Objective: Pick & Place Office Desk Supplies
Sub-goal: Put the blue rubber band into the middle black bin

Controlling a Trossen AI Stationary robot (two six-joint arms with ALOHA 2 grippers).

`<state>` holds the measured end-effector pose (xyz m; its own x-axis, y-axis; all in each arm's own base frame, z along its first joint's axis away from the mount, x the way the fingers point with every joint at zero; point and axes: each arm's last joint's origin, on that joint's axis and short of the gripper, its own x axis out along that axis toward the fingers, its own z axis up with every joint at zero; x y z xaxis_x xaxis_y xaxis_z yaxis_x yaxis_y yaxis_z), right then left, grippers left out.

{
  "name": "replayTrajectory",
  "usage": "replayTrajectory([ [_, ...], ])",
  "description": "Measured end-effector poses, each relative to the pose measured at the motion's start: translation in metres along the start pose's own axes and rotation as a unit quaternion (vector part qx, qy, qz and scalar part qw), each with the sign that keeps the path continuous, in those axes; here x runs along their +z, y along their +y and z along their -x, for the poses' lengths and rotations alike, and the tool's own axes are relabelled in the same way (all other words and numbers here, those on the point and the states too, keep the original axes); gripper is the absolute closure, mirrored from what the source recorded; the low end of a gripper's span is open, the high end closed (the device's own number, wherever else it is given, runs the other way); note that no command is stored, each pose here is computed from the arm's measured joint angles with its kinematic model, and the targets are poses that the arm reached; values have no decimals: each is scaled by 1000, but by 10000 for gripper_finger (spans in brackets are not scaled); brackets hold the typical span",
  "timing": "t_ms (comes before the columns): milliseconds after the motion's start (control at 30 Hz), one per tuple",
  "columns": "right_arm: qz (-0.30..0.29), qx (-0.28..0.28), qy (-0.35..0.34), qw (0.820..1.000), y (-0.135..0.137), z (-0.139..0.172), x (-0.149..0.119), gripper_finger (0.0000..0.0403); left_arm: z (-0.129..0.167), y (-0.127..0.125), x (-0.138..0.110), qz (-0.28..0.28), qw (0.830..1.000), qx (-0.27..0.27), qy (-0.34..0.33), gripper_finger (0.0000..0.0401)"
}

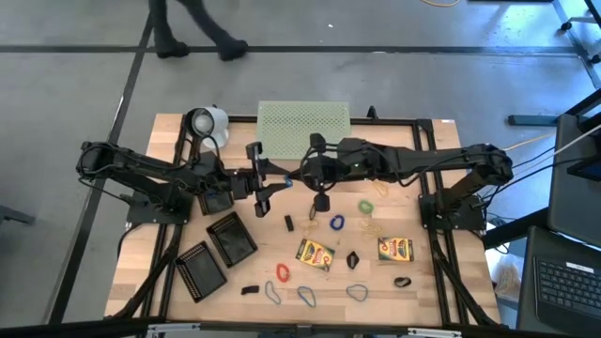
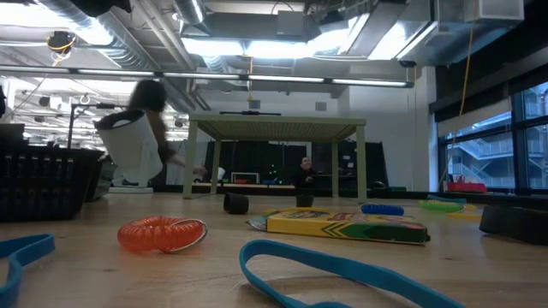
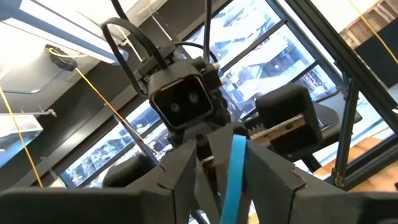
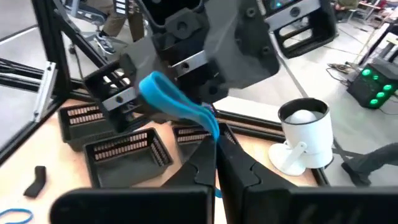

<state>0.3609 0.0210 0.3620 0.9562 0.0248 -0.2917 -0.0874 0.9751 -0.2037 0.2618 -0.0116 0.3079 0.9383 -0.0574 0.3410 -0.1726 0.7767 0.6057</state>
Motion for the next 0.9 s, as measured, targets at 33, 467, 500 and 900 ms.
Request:
replayTrajectory([
  [33, 3, -1, 0, 1000, 0, 0, 0, 396, 0, 0, 0, 0, 1000, -1, 2, 279],
  [467, 7, -2, -3, 1000, 0, 1, 1, 396, 0, -1, -2, 0, 1000, -6, 8, 394],
  [500, 7, -2, -2, 1000, 0, 1, 1, 396, 0, -1, -2, 0, 1000, -7, 10, 395],
  [900, -18, -2, -1, 1000, -1, 4, 2, 304, 0, -1, -5, 0, 999, 19, 45, 399],
])
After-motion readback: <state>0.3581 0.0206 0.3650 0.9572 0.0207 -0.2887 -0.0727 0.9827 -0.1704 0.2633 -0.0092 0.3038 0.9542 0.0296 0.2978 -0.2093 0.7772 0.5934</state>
